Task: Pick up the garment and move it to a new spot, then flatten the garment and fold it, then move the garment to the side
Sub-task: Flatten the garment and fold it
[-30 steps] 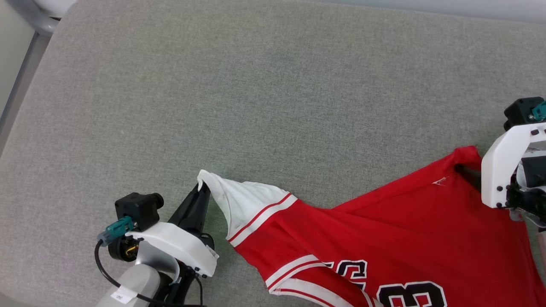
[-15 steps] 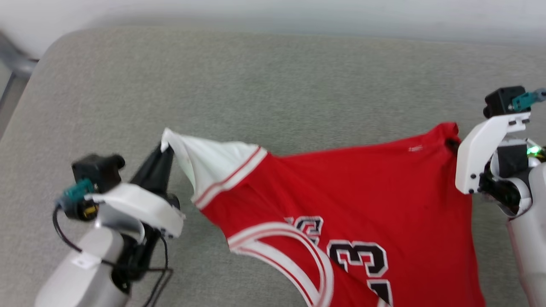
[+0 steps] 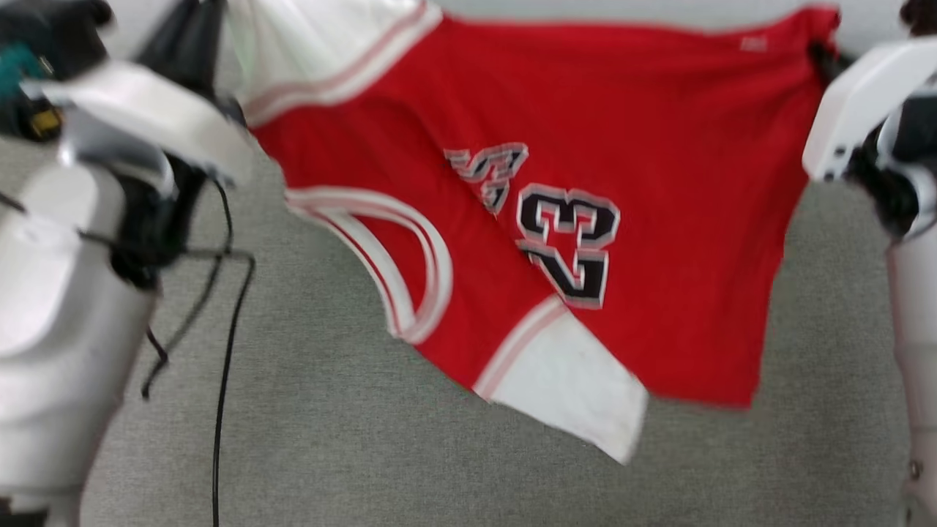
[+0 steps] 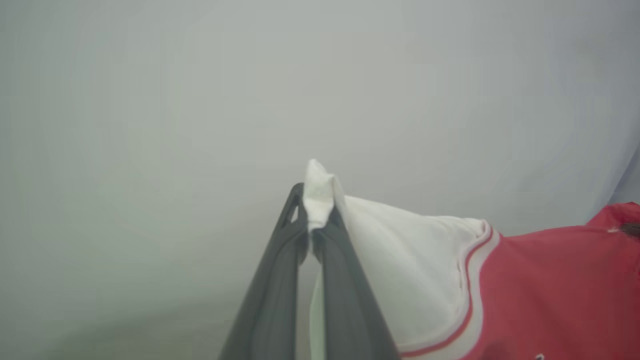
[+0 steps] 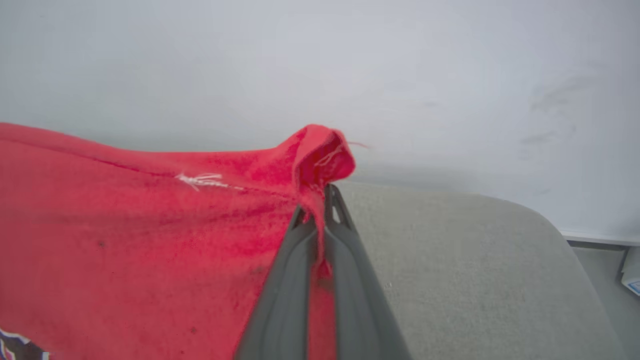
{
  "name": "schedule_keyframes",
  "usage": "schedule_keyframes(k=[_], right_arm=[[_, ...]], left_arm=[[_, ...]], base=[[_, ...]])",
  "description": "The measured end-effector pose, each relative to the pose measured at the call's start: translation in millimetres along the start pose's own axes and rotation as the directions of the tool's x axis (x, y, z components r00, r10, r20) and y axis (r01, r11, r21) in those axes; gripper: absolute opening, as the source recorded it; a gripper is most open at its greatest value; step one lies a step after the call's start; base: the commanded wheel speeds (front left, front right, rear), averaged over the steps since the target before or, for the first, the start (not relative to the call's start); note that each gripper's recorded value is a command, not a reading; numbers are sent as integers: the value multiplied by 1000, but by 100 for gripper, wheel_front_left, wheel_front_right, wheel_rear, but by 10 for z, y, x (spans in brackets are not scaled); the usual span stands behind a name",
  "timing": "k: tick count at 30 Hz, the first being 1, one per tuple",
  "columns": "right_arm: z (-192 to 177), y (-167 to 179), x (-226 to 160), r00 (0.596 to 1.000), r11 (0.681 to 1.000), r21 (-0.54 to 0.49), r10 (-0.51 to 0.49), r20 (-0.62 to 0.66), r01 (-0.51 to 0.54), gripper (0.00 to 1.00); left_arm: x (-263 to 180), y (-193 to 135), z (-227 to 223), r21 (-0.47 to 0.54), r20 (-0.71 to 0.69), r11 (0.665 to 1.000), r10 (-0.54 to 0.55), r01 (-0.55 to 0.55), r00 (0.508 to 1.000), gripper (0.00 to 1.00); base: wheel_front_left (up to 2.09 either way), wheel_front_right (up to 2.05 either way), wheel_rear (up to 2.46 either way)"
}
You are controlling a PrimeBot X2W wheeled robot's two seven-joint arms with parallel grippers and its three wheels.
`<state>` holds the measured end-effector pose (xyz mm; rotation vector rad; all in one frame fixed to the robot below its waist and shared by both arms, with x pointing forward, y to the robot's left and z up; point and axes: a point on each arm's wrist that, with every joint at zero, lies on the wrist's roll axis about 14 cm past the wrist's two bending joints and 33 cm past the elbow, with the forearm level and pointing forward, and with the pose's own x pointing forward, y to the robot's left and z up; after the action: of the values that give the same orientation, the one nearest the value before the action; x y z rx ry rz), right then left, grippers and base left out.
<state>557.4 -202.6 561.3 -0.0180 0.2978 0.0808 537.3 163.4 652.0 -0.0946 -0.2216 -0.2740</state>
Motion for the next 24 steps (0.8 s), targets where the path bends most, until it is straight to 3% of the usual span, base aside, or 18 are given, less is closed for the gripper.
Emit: schedule_keyframes(k=[6, 15, 19, 24], right_arm=[[609, -106, 181, 987, 997, -55, -53, 152, 62, 0], [1346, 34, 455, 940, 993, -91, -45, 339, 81, 0], [1494, 94, 607, 925, 993, -92, -32, 379, 72, 0], [1316, 145, 894, 936, 995, -83, -19, 352, 51, 0]], left_arm=[[529, 67, 472, 43, 119, 999, -14, 9, 993, 0], [1059, 256, 767, 44, 213, 999, 21, -31, 977, 0], [1230, 401, 747, 45, 219, 998, 43, -54, 975, 0], [1374, 596, 347, 20, 146, 996, 82, -86, 986, 0]], base=[[0, 0, 0], [0, 0, 0], [0, 0, 0], [0, 0, 0]])
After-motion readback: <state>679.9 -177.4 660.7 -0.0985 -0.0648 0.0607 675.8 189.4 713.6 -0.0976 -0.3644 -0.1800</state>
